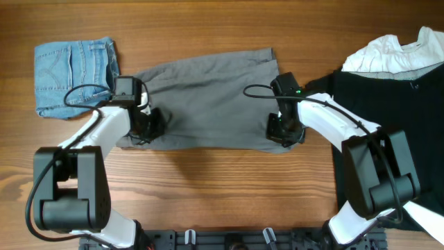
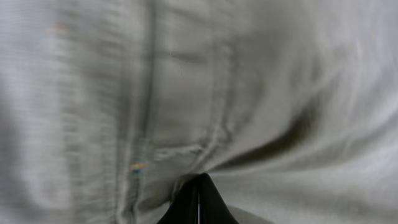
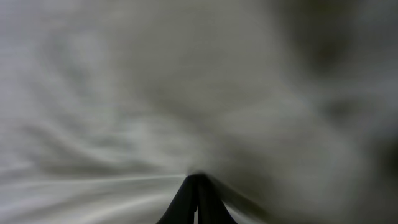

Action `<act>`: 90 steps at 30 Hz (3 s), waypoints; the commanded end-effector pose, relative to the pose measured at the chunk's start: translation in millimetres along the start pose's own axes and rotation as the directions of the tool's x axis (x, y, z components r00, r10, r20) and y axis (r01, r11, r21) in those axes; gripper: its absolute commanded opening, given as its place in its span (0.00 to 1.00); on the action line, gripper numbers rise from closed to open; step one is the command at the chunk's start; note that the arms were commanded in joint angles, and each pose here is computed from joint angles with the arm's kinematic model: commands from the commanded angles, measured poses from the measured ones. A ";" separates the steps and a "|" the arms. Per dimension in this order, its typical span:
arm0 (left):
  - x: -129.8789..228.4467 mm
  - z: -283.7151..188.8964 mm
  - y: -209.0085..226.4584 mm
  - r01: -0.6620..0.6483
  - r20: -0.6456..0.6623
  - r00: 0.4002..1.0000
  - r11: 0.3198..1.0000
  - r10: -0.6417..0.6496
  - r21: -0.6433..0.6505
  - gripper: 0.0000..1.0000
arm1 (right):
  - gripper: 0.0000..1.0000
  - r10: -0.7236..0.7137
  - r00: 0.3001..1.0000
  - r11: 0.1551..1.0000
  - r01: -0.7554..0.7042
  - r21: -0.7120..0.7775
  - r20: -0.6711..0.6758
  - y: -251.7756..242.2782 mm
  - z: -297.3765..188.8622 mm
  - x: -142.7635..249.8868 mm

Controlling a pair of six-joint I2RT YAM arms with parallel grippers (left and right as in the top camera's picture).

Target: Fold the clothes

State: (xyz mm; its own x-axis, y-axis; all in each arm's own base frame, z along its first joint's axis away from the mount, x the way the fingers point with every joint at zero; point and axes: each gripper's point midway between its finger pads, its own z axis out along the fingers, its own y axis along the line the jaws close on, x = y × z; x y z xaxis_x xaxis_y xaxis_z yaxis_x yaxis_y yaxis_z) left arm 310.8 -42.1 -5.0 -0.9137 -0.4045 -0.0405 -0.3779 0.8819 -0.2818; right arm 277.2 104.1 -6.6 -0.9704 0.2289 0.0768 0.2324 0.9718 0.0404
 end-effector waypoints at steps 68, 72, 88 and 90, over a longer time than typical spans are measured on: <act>-74.7 -113.8 -35.0 -0.161 0.278 0.950 0.986 0.145 0.038 0.98 | 0.10 -0.096 0.893 0.812 0.326 -0.484 0.440 42.9 -138.7 -74.1; -77.2 -101.2 -2.8 -0.089 0.220 0.972 0.996 0.085 0.010 1.00 | 0.09 -0.147 0.934 0.843 0.290 -0.453 0.325 45.3 -111.2 -49.0; -81.5 -11.3 24.3 -0.262 0.052 0.965 0.953 0.257 0.154 0.80 | 0.07 -0.190 0.973 0.894 0.227 -0.386 0.130 44.8 -28.4 -40.6; -80.9 -1.2 27.5 -0.258 0.036 0.966 0.954 0.255 0.153 0.77 | 0.07 -0.189 0.972 0.893 0.229 -0.388 0.138 45.7 -28.9 -42.3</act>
State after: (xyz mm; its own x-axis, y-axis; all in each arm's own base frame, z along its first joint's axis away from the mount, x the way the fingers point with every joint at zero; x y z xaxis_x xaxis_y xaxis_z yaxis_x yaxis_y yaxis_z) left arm 375.9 25.3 10.2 -0.9535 -0.2546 -0.1615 -0.1833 0.9149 -0.3597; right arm 332.9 139.3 30.1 -0.9952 0.0624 -0.0749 0.0214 0.8896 0.4562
